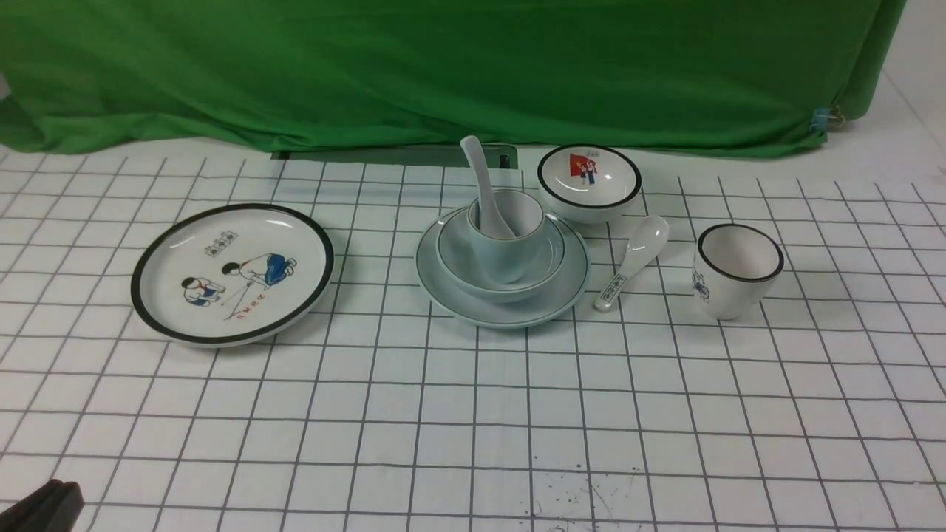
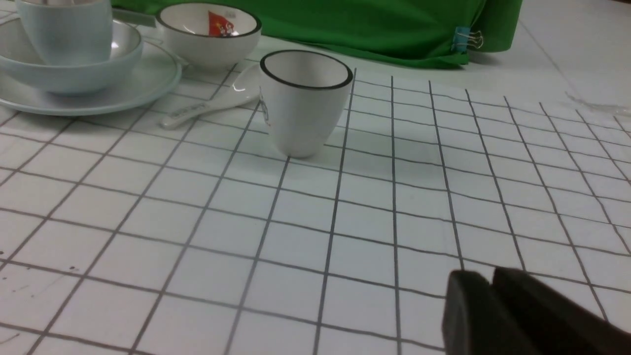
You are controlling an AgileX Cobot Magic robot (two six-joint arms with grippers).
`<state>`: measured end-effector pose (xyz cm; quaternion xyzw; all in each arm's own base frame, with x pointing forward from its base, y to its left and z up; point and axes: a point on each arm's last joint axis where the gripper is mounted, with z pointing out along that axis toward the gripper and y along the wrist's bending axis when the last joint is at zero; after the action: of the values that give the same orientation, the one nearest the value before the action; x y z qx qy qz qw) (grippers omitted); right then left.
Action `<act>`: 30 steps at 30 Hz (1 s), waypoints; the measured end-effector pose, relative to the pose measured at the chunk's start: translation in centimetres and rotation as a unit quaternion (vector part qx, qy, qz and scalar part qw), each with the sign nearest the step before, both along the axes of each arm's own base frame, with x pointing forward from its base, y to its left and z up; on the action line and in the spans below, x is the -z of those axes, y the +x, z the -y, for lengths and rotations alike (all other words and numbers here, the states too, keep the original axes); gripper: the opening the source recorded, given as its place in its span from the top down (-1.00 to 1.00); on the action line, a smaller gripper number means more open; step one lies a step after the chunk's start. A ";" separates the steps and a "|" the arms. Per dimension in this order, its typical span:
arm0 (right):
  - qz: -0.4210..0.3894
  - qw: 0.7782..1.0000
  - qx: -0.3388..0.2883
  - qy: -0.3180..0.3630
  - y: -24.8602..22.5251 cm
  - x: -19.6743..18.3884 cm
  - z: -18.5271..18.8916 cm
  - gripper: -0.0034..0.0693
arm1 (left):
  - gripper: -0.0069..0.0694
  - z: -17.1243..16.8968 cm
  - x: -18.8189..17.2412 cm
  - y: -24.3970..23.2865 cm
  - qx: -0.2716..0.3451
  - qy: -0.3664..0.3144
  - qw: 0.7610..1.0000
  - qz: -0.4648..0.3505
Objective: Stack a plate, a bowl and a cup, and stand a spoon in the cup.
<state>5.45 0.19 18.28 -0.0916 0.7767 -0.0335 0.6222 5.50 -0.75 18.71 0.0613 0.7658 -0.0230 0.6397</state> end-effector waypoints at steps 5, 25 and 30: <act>0.001 1.000 0.000 0.000 0.0 0.0 0.0 0.59 | 0.88 0.0 -0.1 0.0 0.003 0.000 1.000 0.004; 0.000 1.000 0.000 0.000 0.0 0.0 0.0 0.56 | 0.85 0.0 -0.1 0.0 0.004 0.001 1.000 0.004; 0.000 1.000 0.000 0.000 0.0 0.0 0.0 0.56 | 0.85 0.0 -0.1 0.0 0.004 0.001 1.000 0.004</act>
<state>5.45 0.19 18.28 -0.0916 0.7767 -0.0335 0.6223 5.51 -0.79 18.79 0.0651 0.7627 -0.0245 0.6429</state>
